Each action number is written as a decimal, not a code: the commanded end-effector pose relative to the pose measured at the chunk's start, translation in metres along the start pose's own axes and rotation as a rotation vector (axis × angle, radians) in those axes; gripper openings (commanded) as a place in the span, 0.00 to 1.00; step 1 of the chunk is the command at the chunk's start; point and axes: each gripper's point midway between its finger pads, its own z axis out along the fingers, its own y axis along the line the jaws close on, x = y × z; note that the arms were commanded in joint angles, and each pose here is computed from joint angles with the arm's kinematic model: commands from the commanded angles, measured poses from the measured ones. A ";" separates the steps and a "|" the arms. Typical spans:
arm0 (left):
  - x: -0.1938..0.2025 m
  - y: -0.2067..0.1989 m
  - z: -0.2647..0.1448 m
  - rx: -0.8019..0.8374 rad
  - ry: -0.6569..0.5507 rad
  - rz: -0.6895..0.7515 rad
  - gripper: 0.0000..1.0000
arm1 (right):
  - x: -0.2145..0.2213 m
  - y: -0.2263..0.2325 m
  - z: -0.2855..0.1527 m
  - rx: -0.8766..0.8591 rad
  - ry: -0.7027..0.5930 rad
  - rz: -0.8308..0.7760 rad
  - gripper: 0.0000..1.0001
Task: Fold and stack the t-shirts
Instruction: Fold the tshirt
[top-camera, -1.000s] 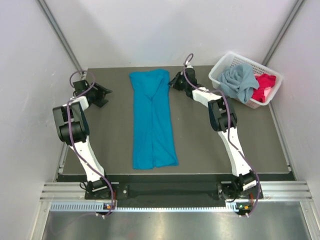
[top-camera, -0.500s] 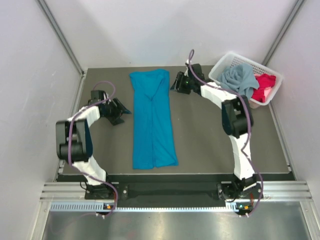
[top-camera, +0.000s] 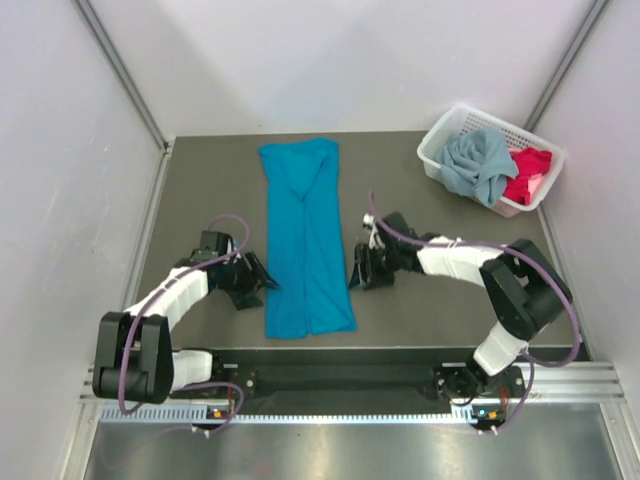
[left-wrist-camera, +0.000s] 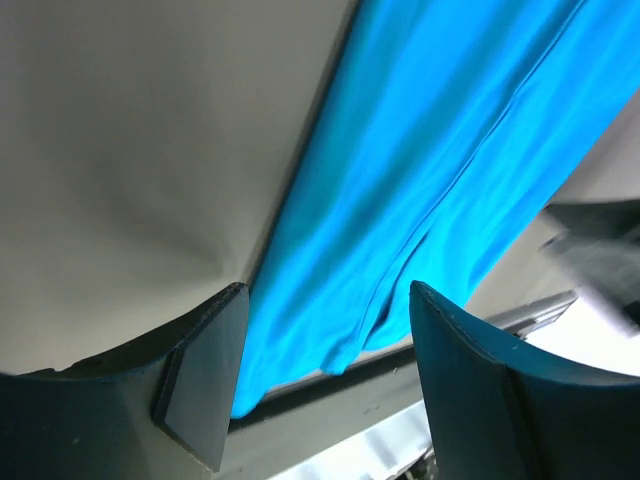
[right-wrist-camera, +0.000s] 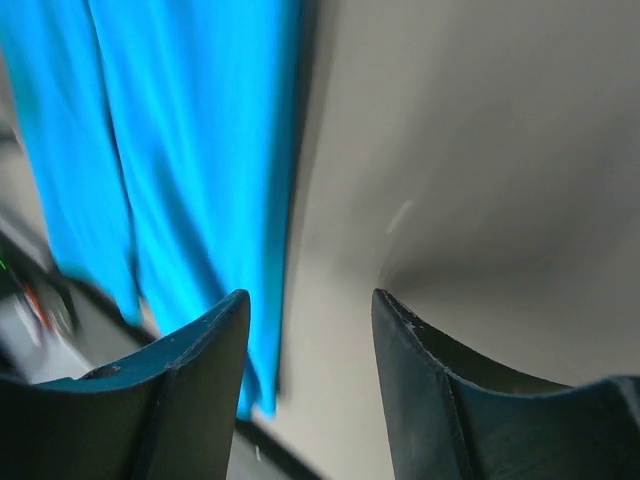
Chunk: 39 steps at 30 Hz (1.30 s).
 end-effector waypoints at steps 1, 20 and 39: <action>0.019 0.003 -0.004 -0.029 0.001 -0.014 0.70 | 0.023 0.037 -0.015 -0.112 -0.030 -0.102 0.52; 0.082 0.060 -0.011 -0.213 0.052 -0.079 0.62 | 0.109 0.034 -0.007 -0.194 0.091 -0.052 0.46; 0.091 0.057 -0.009 -0.150 0.069 -0.078 0.39 | 0.113 0.044 -0.003 -0.257 0.084 -0.034 0.41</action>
